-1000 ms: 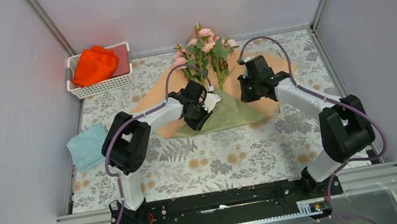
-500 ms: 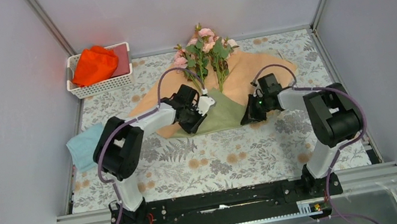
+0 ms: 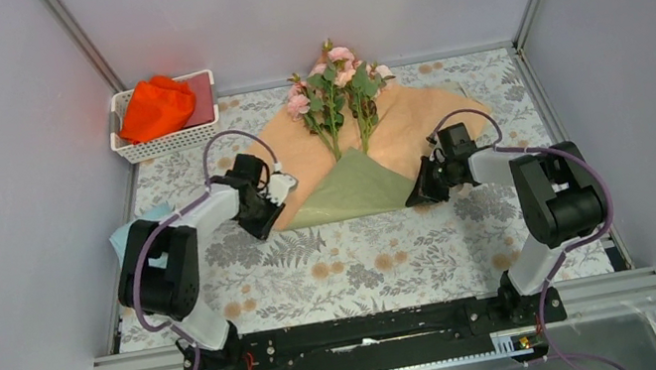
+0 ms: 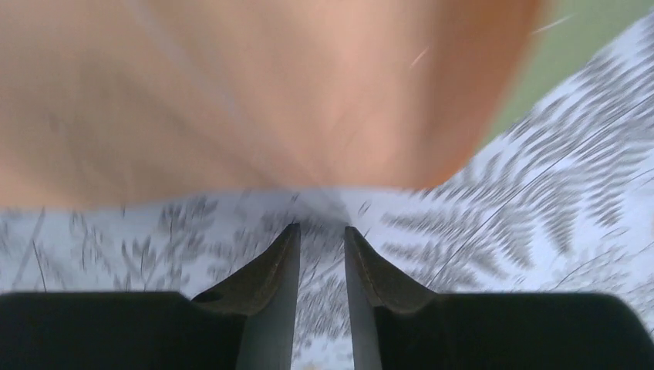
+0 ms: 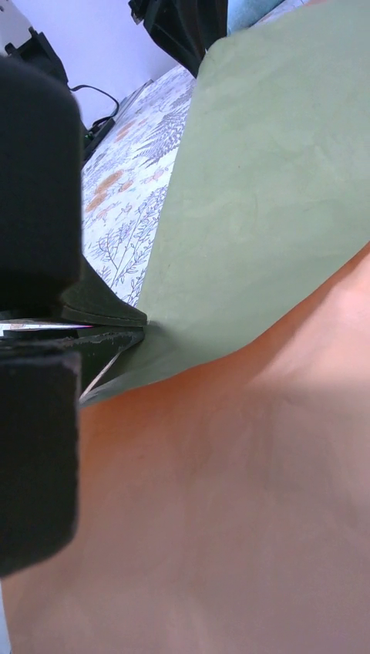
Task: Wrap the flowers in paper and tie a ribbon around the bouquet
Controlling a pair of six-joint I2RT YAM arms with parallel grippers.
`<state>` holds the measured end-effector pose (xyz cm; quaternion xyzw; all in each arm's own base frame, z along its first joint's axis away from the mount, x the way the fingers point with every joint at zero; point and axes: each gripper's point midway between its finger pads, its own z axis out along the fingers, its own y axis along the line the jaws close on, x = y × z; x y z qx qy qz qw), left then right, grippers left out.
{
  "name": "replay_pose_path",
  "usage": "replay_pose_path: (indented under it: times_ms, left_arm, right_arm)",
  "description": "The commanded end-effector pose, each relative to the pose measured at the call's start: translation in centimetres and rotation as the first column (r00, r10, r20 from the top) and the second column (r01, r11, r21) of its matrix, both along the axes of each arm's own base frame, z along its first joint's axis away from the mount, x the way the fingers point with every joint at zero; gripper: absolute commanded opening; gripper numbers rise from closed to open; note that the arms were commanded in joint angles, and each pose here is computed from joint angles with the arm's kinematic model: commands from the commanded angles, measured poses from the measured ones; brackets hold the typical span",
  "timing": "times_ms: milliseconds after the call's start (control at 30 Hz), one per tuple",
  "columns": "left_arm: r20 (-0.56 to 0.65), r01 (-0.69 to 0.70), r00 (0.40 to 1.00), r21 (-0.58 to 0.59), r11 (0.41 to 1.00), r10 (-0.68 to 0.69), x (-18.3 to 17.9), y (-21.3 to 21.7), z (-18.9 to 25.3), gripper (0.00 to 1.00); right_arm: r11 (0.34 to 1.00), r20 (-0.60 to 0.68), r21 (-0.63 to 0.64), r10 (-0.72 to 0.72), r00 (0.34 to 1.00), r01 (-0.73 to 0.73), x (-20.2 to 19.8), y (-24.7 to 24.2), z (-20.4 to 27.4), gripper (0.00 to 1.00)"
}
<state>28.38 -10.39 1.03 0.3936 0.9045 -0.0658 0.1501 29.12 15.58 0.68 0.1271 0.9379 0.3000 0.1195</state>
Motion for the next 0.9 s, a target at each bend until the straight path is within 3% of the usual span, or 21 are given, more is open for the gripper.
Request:
replay_pose_path:
  times_ms: [0,100,200,300,400,533,700,767,867]
  left_arm:
    - [-0.07,-0.035,0.996,0.144,0.989,0.046,-1.5,4.0,2.6,0.35]
    - [0.059,-0.032,0.998,0.042,0.999,0.029,3.0,-0.4,7.8,0.36]
    - [0.112,0.126,0.986,-0.019,0.992,-0.123,4.1,-8.9,9.5,0.36]
    - [0.098,0.223,0.973,-0.13,0.966,-0.211,3.6,-16.6,8.3,0.36]
    - [0.081,0.224,0.974,-0.176,0.959,-0.213,4.3,-21.1,5.5,0.36]
    - [0.043,0.211,0.978,-0.153,0.965,-0.206,4.8,-22.3,2.7,0.35]
    - [0.012,0.231,0.973,-0.062,0.971,-0.231,2.6,-18.9,-0.2,0.35]
    - [0.003,0.233,0.972,-0.05,0.971,-0.233,2.1,-18.4,-0.8,0.35]
    - [-0.017,0.232,0.972,-0.07,0.97,-0.234,1.6,-18.6,-1.4,0.35]
  right_arm:
    - [0.989,-0.06,-0.15,-0.014,0.998,0.005,-1.7,-2.5,-1.8,0.0]
    - [0.984,-0.046,-0.176,-0.004,0.999,-0.004,-1.4,-2.8,-1.4,0.0]
    - [0.985,-0.023,-0.175,-0.007,1.0,0.003,-1.0,-2.6,-0.7,0.0]
    - [0.984,-0.003,-0.177,-0.012,1.0,0.011,-0.7,-2.4,-0.4,0.0]
    - [0.985,0.003,-0.175,-0.013,1.0,0.014,-0.5,-2.4,-0.3,0.0]
    - [0.98,0.003,-0.2,-0.012,1.0,0.013,-0.6,-2.8,-0.6,0.0]
    - [0.969,0.032,-0.242,-0.05,0.998,0.056,-0.3,-4.9,0.1,0.0]
    - [0.959,0.054,-0.232,-0.158,0.986,0.166,-0.1,-8.0,0.4,0.0]
    - [0.892,0.137,-0.214,-0.375,0.917,0.397,0.7,-14.3,2.0,0.0]
